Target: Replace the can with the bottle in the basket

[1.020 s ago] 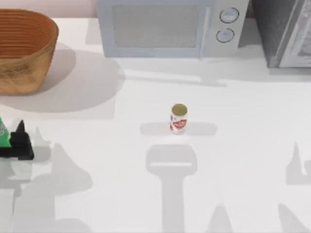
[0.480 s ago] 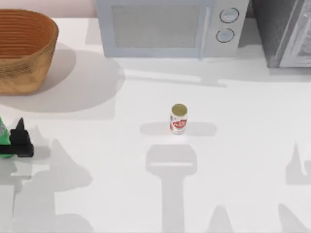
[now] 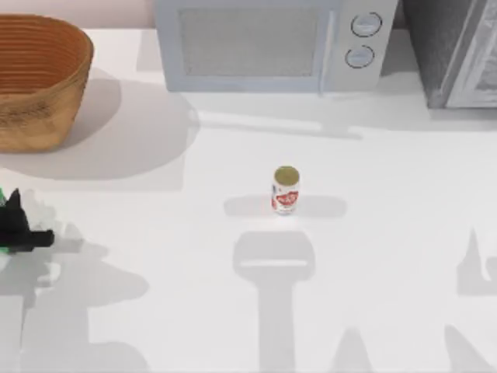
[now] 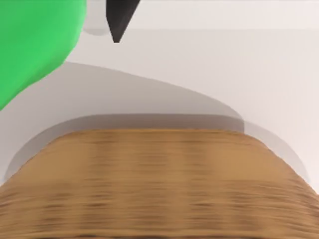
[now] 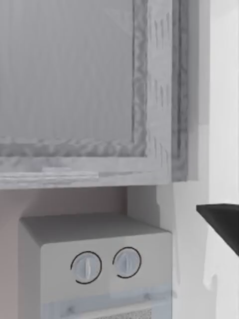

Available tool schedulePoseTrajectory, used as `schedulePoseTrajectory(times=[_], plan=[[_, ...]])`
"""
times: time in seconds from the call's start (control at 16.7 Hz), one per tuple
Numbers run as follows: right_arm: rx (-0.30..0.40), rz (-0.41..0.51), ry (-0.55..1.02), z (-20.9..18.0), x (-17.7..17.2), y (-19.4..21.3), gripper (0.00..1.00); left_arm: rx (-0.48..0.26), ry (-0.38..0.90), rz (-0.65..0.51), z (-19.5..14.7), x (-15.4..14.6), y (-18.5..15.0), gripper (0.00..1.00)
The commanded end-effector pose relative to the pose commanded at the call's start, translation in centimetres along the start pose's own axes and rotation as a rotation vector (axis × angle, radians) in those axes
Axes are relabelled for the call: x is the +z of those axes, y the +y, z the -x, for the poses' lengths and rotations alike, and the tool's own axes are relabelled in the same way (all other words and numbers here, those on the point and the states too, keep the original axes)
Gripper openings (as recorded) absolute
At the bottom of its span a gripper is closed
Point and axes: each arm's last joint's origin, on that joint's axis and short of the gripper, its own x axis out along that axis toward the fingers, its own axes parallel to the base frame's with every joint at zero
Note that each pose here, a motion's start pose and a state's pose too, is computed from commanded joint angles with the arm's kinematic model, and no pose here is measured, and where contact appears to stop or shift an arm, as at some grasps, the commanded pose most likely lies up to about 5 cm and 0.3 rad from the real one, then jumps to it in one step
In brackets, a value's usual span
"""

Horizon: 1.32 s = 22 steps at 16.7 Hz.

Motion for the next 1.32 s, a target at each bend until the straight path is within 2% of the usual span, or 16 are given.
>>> schedulePoseTrajectory(times=[0.12, 0.18, 0.78, 1.08, 1.32], plan=[[0.0, 0.0, 0.0, 0.0, 0.0, 0.0, 1.0, 0.0, 0.0, 0.0, 0.0, 0.0, 0.0, 0.02], [0.0, 0.0, 0.0, 0.0, 0.0, 0.0, 1.0, 0.0, 0.0, 0.0, 0.0, 0.0, 0.0, 0.0], [0.0, 0.0, 0.0, 0.0, 0.0, 0.0, 1.0, 0.006, -0.003, 0.003, 0.0, 0.1, 0.3, 0.0], [0.0, 0.0, 0.0, 0.0, 0.0, 0.0, 1.0, 0.108, -0.058, 0.046, -0.5, 2.5, 4.7, 0.0], [0.0, 0.0, 0.0, 0.0, 0.0, 0.0, 1.0, 0.19, -0.1, 0.069, -1.1, 7.3, 9.6, 0.0]])
